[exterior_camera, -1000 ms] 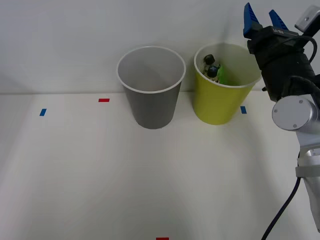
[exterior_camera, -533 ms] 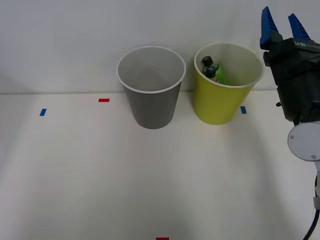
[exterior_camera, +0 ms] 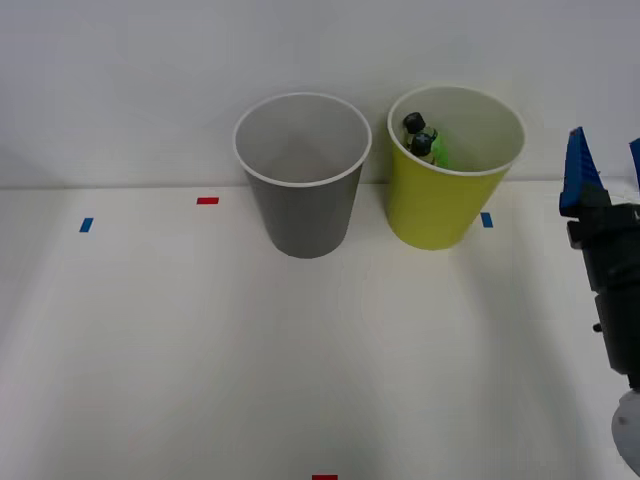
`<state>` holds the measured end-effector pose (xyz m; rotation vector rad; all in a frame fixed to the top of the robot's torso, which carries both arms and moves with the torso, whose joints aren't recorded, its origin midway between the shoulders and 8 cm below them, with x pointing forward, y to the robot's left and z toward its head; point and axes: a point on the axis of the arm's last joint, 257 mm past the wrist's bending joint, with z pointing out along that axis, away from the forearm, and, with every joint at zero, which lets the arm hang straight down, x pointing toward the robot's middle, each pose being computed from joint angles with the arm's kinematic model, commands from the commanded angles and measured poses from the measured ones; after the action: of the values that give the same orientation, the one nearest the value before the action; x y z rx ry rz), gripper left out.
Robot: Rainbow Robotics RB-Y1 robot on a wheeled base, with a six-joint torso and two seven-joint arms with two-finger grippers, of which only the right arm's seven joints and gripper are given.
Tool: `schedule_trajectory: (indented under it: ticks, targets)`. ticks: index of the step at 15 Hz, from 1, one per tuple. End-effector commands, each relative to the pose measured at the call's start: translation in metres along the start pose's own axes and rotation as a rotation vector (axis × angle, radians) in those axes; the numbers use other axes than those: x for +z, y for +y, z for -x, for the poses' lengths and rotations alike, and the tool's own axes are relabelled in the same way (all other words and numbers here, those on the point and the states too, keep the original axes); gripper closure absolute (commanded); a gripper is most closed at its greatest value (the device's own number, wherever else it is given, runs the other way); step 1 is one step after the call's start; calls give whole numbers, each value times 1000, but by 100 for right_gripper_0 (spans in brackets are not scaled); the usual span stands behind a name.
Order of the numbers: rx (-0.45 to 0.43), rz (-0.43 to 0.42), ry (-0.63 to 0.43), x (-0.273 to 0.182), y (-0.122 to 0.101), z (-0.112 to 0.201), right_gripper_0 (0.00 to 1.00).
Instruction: Put cans in the gray bin, plastic bottles in the light green bin
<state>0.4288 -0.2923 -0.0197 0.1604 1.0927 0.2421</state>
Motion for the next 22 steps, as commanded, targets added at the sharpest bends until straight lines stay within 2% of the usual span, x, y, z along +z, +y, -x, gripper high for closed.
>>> schedule_trajectory:
  ticks: [1, 3, 8, 15, 19, 22]
  targets:
    - [-120, -5, 43, -41, 6, -23, 29]
    - [-135, -13, 87, -65, 11, -40, 29]
    - [-272, -11, 218, -122, 18, -77, 29]
    - [-427, -10, 284, -160, 20, -89, 29]
    - [-451, -15, 316, -179, 16, -92, 29]
    - [-376, -17, 346, -193, 15, -94, 29]
